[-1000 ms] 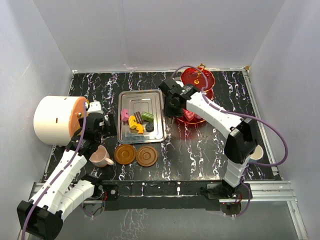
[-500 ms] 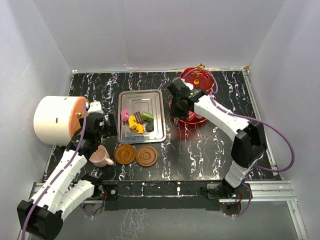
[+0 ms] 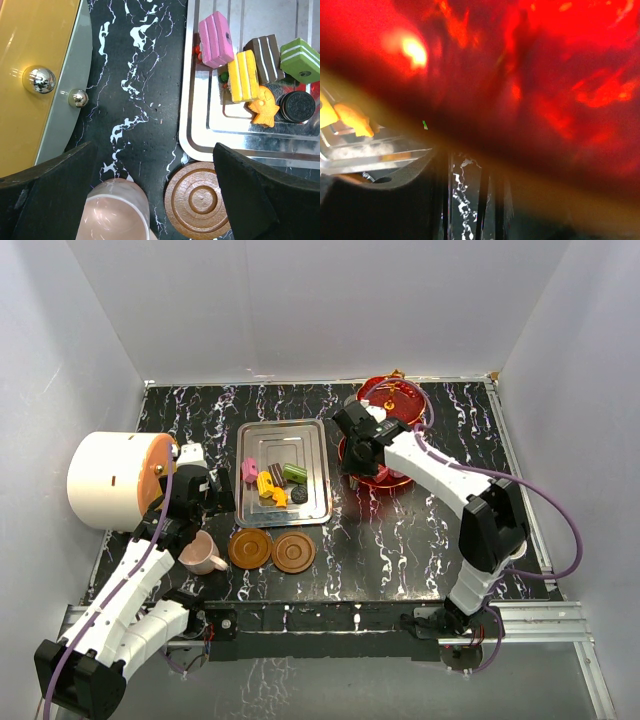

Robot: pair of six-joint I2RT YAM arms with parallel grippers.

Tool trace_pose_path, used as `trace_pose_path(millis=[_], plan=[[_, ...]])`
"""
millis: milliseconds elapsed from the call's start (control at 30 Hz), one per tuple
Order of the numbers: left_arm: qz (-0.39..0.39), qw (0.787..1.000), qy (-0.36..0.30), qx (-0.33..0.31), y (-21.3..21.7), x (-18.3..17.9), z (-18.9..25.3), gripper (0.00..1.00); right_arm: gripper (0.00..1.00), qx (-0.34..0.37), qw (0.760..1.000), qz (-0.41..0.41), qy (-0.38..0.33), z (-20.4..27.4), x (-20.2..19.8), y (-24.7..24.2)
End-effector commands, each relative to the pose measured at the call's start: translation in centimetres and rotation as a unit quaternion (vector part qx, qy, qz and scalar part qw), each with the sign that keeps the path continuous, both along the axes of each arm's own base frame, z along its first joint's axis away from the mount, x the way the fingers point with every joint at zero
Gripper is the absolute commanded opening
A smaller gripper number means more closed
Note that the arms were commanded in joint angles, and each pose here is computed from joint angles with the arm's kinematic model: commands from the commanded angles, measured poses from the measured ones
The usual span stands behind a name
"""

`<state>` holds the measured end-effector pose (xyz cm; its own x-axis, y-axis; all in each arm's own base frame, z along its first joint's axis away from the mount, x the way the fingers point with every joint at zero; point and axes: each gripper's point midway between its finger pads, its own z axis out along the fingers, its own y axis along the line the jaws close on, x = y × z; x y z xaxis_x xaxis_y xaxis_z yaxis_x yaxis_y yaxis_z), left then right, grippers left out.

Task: Serve the afternoon tea
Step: Place the desert on the desert table.

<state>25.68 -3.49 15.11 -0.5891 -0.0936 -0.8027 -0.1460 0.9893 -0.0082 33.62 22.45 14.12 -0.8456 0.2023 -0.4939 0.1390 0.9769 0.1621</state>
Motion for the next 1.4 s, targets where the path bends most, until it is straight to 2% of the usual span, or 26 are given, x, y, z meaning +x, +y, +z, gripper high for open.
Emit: trace_pose_path(millis=[0,300,600,867,1067,1367], plan=[[-0.004,1.0,-0.008,-0.002,-0.1,0.3,0.4,0.99,0.33,-0.036,0.999,-0.001,-0.029,0.5,2.1,-0.3],[-0.003,1.0,-0.007,-0.001,-0.1,0.3,0.3,0.99,0.34,-0.096,0.995,0.01,-0.023,-0.9,3.0,-1.4],[-0.001,1.0,-0.007,0.0,0.0,0.3,0.3,0.99,0.41,-0.087,0.996,0.019,-0.023,-1.0,2.8,-1.1],[0.0,1.0,-0.007,0.0,0.0,0.3,0.3,0.99,0.42,-0.09,0.995,0.017,-0.026,-0.5,2.9,-1.2],[0.0,1.0,-0.006,0.0,0.0,0.3,0.3,0.99,0.42,-0.057,0.997,0.033,-0.037,1.3,2.8,-0.2],[0.0,1.0,-0.006,0.001,0.1,0.3,0.3,0.99,0.41,0.041,0.995,0.08,-0.047,4.3,1.2,2.5]])
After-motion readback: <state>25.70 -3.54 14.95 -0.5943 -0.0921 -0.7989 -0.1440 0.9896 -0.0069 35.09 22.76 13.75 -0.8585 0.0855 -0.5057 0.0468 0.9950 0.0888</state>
